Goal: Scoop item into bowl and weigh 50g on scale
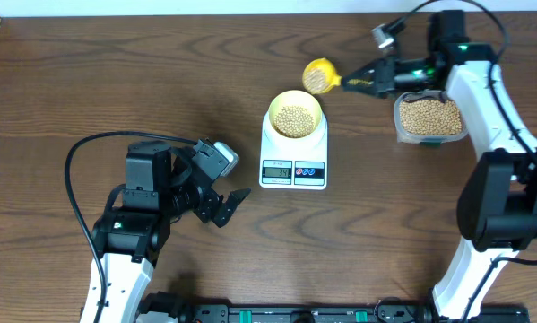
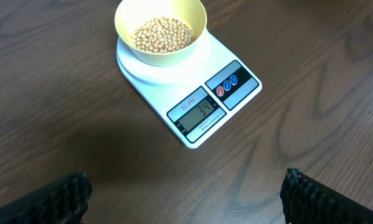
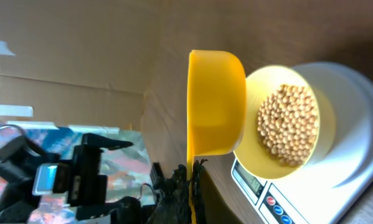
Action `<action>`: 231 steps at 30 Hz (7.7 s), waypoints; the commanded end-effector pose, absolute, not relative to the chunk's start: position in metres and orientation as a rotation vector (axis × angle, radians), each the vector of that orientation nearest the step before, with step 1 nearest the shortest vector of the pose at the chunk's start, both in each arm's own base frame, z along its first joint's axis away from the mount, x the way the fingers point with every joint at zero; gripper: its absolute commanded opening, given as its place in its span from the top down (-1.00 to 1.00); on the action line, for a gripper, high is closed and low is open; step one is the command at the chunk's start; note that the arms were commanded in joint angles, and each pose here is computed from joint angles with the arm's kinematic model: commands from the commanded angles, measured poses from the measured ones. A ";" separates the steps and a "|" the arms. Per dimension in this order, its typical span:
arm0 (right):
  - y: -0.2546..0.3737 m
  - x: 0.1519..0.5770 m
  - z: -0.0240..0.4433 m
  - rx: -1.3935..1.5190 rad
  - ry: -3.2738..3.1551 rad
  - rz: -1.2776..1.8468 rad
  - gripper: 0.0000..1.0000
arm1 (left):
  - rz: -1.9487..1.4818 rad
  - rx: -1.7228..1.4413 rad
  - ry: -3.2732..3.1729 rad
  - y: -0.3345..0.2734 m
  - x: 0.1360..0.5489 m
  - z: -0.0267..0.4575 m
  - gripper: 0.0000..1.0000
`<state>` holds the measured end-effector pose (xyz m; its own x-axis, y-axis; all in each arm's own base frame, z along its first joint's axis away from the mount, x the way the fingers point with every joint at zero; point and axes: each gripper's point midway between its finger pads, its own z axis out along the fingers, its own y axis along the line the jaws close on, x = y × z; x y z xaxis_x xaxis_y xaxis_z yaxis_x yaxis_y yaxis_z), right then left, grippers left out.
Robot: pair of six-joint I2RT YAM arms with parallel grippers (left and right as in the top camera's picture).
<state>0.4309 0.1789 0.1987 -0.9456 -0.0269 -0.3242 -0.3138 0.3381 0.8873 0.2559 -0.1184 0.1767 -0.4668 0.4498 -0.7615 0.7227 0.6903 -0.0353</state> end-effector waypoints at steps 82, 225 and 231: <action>0.247 0.405 0.182 -0.829 2.633 0.294 0.98 | -0.464 0.898 2.122 -0.119 0.257 0.181 -0.98; 0.253 0.404 0.112 -1.111 2.663 0.226 0.98 | -0.464 0.898 2.122 -0.119 0.258 0.181 -0.98; 0.263 0.397 0.112 -1.146 2.651 0.238 0.98 | -0.464 0.898 2.122 -0.119 0.258 0.181 -0.98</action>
<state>0.4037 0.2567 0.1191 -0.6800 -0.6685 -0.3013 -0.7118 0.7005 0.0523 0.2559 -0.1184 0.1767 -0.4668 0.4498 -0.7615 0.7227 0.6903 -0.0353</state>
